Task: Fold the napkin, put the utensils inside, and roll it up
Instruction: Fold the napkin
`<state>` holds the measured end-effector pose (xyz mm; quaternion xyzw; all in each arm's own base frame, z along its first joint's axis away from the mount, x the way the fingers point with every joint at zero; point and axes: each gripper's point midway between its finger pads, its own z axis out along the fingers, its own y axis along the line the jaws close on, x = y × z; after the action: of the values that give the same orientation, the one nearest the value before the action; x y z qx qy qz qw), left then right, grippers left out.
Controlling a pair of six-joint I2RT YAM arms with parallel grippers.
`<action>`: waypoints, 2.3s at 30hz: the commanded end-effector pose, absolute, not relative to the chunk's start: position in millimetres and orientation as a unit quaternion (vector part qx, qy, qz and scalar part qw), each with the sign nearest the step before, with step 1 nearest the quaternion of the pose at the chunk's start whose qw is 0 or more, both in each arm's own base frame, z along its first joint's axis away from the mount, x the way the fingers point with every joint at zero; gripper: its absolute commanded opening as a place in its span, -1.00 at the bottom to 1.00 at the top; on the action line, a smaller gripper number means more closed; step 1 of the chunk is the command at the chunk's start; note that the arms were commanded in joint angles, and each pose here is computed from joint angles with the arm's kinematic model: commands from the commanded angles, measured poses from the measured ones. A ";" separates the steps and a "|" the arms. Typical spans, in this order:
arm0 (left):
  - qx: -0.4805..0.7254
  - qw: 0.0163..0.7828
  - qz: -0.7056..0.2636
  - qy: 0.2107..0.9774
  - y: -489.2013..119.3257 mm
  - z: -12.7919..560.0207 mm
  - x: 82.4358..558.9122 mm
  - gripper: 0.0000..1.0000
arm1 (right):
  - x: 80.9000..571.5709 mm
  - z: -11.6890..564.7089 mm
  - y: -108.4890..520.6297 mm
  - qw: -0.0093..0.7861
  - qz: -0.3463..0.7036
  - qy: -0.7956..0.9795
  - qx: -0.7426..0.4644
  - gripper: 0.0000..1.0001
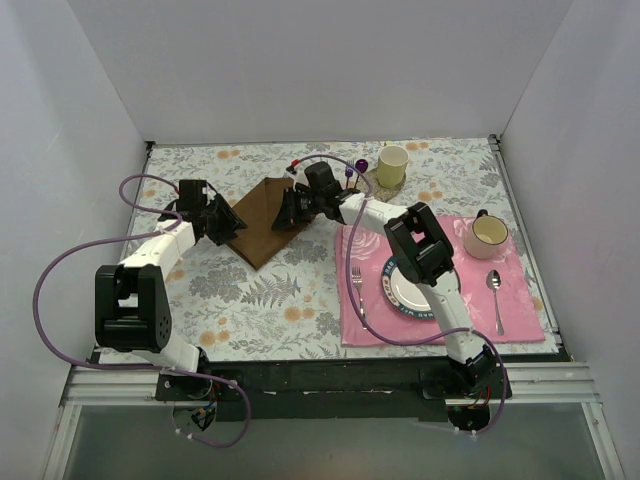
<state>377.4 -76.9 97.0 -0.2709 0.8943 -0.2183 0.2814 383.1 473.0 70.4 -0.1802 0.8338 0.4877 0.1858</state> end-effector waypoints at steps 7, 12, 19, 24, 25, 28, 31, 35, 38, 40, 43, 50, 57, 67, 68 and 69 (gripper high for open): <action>-0.367 0.293 -0.201 0.860 -30.5 111.1 407.4 0.13 | 373.6 63.0 457.6 0.187 0.420 0.867 -0.195 -0.59; -0.357 0.287 -0.230 0.859 -39.6 115.0 402.6 -0.03 | 356.6 67.5 446.0 0.182 0.420 0.864 -0.208 -0.59; -0.323 0.239 -0.310 0.861 -76.8 106.7 360.6 -0.41 | 358.3 101.9 448.5 0.207 0.424 0.848 -0.241 -0.57; -0.297 0.252 -0.378 0.840 -98.0 131.1 359.6 -0.60 | 356.9 120.9 471.4 0.196 0.473 0.824 -0.243 -0.55; -0.296 0.252 -0.381 0.839 -100.5 133.2 362.1 -0.62 | 353.3 111.9 477.4 0.182 0.476 0.826 -0.239 -0.56; -0.315 0.258 -0.359 0.840 -93.1 126.2 369.2 -0.66 | 333.8 111.5 503.9 0.157 0.504 0.814 -0.243 -0.55; -0.338 0.275 -0.324 0.840 -79.5 122.2 381.4 -0.66 | 321.3 105.4 521.8 0.154 0.508 0.810 -0.247 -0.56; -0.345 0.279 -0.319 0.837 -73.8 128.9 404.8 -0.64 | 314.1 90.7 532.2 0.150 0.496 0.818 -0.248 -0.56; -0.353 0.269 -0.312 0.840 -66.2 119.1 414.1 -0.52 | 305.4 74.5 524.7 0.133 0.486 0.829 -0.243 -0.58; -0.362 0.259 -0.302 0.843 -56.8 111.2 422.3 -0.49 | 297.4 72.0 514.9 0.138 0.482 0.830 -0.244 -0.58; -0.374 0.252 -0.291 0.843 -42.3 103.3 430.8 -0.49 | 292.0 73.9 507.0 0.141 0.480 0.831 -0.242 -0.58; -0.378 0.253 -0.278 0.846 -28.6 96.7 444.1 -0.49 | 296.4 98.8 507.8 0.164 0.482 0.821 -0.259 -0.58; -0.372 0.270 -0.270 0.846 -26.3 106.9 430.2 -0.49 | 302.3 105.8 519.7 0.164 0.492 0.813 -0.265 -0.57; -0.403 0.264 -0.235 0.844 -18.2 82.2 410.5 -0.11 | 304.4 93.2 510.6 0.154 0.497 0.817 -0.249 -0.56; -0.404 0.261 -0.239 0.844 -19.1 78.5 413.4 -0.16 | 302.4 93.8 508.7 0.152 0.497 0.818 -0.247 -0.56; -0.406 0.259 -0.238 0.844 -18.8 75.7 414.7 -0.20 | 303.8 96.1 509.1 0.159 0.502 0.814 -0.247 -0.56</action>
<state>409.4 -22.6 83.1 -0.4010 0.8457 -0.2454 0.2526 301.7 511.9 80.0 -0.2456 0.8281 0.4826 0.1448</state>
